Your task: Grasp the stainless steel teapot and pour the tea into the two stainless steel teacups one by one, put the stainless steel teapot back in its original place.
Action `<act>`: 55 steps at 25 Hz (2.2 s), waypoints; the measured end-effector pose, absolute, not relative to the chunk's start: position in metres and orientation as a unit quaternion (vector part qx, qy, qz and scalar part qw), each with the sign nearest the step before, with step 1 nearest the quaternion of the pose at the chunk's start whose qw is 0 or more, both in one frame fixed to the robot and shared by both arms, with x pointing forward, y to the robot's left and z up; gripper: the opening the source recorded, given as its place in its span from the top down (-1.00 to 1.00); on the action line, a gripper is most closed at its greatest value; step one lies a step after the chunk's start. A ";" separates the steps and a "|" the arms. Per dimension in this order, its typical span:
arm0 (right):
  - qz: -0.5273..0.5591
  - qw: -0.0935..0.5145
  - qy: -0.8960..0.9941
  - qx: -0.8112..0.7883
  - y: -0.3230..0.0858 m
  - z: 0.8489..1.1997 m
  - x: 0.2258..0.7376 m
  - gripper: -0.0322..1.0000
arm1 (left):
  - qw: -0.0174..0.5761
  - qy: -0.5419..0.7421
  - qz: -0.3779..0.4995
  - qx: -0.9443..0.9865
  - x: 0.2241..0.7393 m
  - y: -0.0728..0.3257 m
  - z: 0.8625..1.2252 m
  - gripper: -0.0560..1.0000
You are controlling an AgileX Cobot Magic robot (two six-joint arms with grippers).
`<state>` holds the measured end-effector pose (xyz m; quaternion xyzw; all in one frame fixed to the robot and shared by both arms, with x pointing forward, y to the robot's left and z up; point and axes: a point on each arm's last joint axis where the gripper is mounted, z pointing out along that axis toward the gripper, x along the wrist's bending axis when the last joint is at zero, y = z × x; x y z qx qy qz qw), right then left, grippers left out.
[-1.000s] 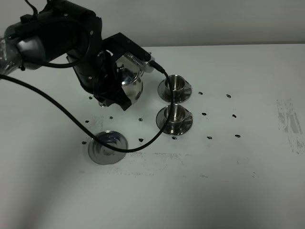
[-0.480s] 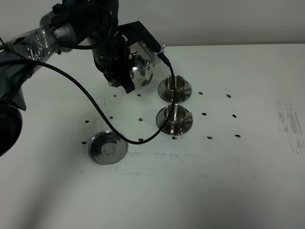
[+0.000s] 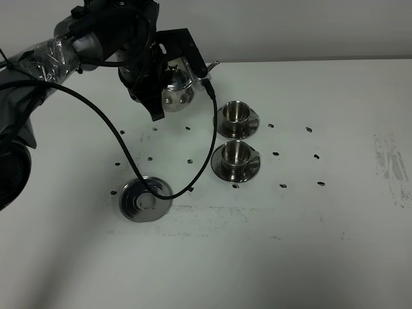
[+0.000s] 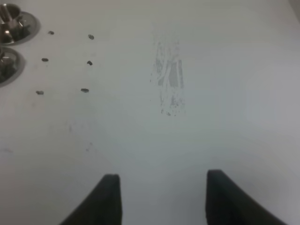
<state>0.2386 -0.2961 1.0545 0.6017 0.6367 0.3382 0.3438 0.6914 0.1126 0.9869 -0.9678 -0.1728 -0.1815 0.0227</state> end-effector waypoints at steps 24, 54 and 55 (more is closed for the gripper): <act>0.338 0.344 0.637 0.602 -0.296 1.055 0.239 0.16 | 0.096 -0.020 -0.247 -0.964 0.705 0.104 0.970 0.57; 0.338 0.344 0.637 0.602 -0.296 1.055 0.239 0.16 | 0.161 0.088 -0.295 -0.938 0.712 0.081 0.938 0.57; 0.338 0.344 0.637 0.602 -0.296 1.055 0.239 0.16 | 0.161 0.090 -0.297 -0.937 0.712 0.080 0.938 0.57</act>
